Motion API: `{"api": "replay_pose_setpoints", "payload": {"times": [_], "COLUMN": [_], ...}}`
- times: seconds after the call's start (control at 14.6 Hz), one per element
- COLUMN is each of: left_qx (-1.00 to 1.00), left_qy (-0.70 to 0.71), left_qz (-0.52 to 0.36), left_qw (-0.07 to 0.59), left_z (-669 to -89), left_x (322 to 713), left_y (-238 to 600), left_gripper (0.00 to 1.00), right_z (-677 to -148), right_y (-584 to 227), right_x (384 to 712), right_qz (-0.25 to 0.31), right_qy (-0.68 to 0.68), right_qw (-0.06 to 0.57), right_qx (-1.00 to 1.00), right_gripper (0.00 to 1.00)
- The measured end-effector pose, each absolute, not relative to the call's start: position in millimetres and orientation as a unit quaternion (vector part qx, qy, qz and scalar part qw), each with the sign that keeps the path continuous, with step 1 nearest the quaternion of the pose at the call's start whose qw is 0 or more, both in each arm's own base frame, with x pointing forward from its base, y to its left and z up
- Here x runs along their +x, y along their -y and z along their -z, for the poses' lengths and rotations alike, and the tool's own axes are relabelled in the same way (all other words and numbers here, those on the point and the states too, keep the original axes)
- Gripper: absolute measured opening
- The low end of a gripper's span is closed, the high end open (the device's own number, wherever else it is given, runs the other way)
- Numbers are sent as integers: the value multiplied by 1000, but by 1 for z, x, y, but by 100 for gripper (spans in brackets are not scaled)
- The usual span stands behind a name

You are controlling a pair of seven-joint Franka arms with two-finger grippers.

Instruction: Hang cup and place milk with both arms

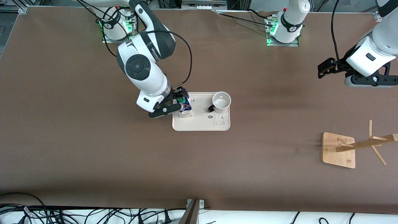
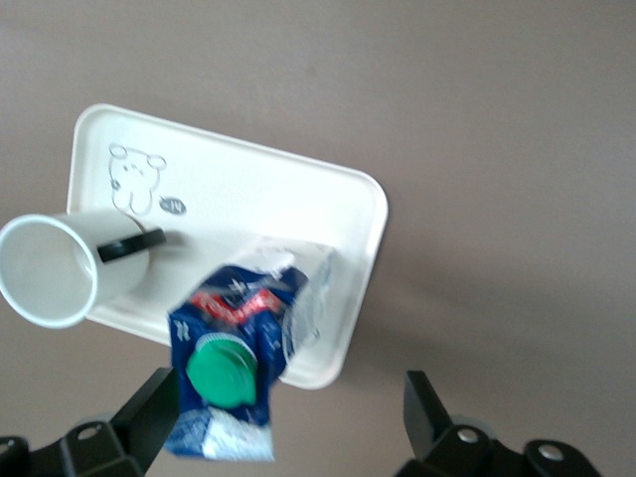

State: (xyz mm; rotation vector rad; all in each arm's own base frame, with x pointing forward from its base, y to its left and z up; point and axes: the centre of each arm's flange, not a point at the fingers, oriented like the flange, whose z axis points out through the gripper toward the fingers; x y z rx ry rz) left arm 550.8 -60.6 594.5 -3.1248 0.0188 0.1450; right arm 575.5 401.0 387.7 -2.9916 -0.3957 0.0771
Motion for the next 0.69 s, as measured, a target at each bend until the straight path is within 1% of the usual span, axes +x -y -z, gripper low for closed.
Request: {"api": "replay_pose_setpoints", "payload": {"times": [0.21,0.69], "left_qx": [-999,-999], "left_qy": [-6,-7], "left_qz": [-46,-46], "left_qw": [7,7], "left_z": [-595,-595], "left_x": [551,551], "left_y": [61,61], "left_gripper": [100,100], "right_z": [-378,-378], "right_y": [-409,-418], "right_x": [574,569], "right_qz": [-23,-23], "right_qy": [133,121], "right_qw": [62,64], "right_qx": [-989,-990], "right_gripper": [100,100]}}
